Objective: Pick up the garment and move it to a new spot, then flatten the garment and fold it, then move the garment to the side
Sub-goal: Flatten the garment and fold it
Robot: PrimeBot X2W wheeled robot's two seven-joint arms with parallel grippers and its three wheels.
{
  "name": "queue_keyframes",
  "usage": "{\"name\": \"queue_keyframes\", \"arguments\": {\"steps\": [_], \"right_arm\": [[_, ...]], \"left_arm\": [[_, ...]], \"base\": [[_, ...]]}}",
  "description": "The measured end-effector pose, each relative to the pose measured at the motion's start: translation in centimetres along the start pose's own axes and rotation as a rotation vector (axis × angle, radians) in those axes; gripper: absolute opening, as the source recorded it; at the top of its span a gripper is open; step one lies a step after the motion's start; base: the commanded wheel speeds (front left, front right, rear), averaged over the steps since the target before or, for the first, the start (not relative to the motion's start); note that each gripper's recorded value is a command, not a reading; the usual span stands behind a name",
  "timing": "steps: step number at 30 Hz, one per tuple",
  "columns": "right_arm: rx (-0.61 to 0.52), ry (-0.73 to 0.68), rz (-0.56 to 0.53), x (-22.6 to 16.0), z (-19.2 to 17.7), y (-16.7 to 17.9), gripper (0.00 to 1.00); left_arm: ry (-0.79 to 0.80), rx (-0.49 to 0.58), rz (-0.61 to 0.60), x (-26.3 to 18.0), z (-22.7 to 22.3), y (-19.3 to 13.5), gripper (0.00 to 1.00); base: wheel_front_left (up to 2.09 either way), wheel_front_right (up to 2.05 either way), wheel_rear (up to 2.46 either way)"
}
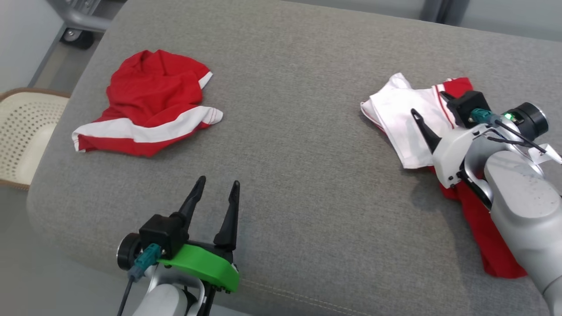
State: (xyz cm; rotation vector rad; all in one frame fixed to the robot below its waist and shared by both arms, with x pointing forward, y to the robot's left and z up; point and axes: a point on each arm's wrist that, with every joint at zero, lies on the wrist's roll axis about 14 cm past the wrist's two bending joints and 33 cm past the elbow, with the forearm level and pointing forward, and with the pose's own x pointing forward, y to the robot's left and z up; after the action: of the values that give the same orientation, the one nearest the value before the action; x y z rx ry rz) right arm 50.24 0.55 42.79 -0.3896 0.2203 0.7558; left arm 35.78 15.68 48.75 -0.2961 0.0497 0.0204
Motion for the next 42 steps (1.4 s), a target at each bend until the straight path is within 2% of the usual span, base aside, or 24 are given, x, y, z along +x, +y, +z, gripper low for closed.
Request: {"name": "queue_keyframes", "arguments": {"steps": [6, 7, 8, 10, 14, 18, 21, 24, 27, 29, 30, 33, 40, 42], "right_arm": [[0.011, 0.016, 0.043, 1.7, -0.7, 1.1, 1.0], [0.015, 0.015, 0.062, 2.1, -0.6, 1.8, 0.96], [0.023, 0.013, 0.08, 2.5, -0.5, 2.6, 0.88], [0.028, 0.012, 0.118, 3.2, -0.4, 4.2, 0.84], [0.037, 0.026, 0.159, 3.9, -0.8, 5.8, 0.56], [0.053, 0.04, 0.172, 4.2, -1.3, 6.3, 0.47], [0.052, 0.043, 0.175, 4.2, -1.5, 6.4, 0.45], [0.046, 0.038, 0.171, 4.3, -1.3, 6.0, 0.49], [0.034, 0.021, 0.173, 4.2, -0.9, 6.0, 0.74], [0.032, 0.017, 0.176, 4.1, -0.8, 6.1, 0.82], [0.031, 0.017, 0.175, 4.0, -0.8, 6.1, 0.82], [0.03, 0.022, 0.168, 3.7, -0.9, 5.8, 0.81], [0.022, 0.035, 0.143, 3.3, -1.5, 4.5, 0.5], [0.021, 0.042, 0.145, 3.2, -1.8, 4.5, 0.5]], "left_arm": [[-0.01, 0.005, 0.037, -0.8, 0.4, 0.8, 1.0], [-0.012, 0.007, 0.05, -1.0, 0.5, 1.2, 1.0], [-0.014, 0.01, 0.062, -1.2, 0.6, 1.5, 1.0], [-0.022, 0.014, 0.086, -1.5, 0.9, 2.2, 1.0], [-0.026, 0.022, 0.118, -1.9, 1.2, 3.1, 1.0], [-0.033, 0.024, 0.135, -2.0, 1.4, 3.6, 1.0], [-0.036, 0.024, 0.137, -1.9, 1.5, 3.7, 1.0], [-0.033, 0.023, 0.134, -1.8, 1.5, 3.6, 1.0], [-0.036, 0.026, 0.143, -1.8, 1.6, 3.9, 1.0], [-0.036, 0.023, 0.147, -1.9, 1.6, 4.0, 1.0], [-0.034, 0.022, 0.145, -1.9, 1.5, 4.0, 1.0], [-0.036, 0.019, 0.134, -1.7, 1.5, 3.7, 1.0], [-0.034, 0.015, 0.117, -1.5, 1.5, 3.2, 1.0], [-0.033, 0.015, 0.115, -1.4, 1.4, 3.1, 1.0]], "base": [[0.0, 0.0, 0.0], [0.0, 0.0, 0.0], [0.0, 0.0, 0.0], [0.0, 0.0, 0.0], [0.0, 0.0, 0.0], [0.0, 0.0, 0.0], [0.0, 0.0, 0.0], [0.0, 0.0, 0.0], [0.0, 0.0, 0.0], [0.0, 0.0, 0.0], [0.0, 0.0, 0.0], [0.0, 0.0, 0.0], [0.0, 0.0, 0.0], [0.0, 0.0, 0.0]]}}
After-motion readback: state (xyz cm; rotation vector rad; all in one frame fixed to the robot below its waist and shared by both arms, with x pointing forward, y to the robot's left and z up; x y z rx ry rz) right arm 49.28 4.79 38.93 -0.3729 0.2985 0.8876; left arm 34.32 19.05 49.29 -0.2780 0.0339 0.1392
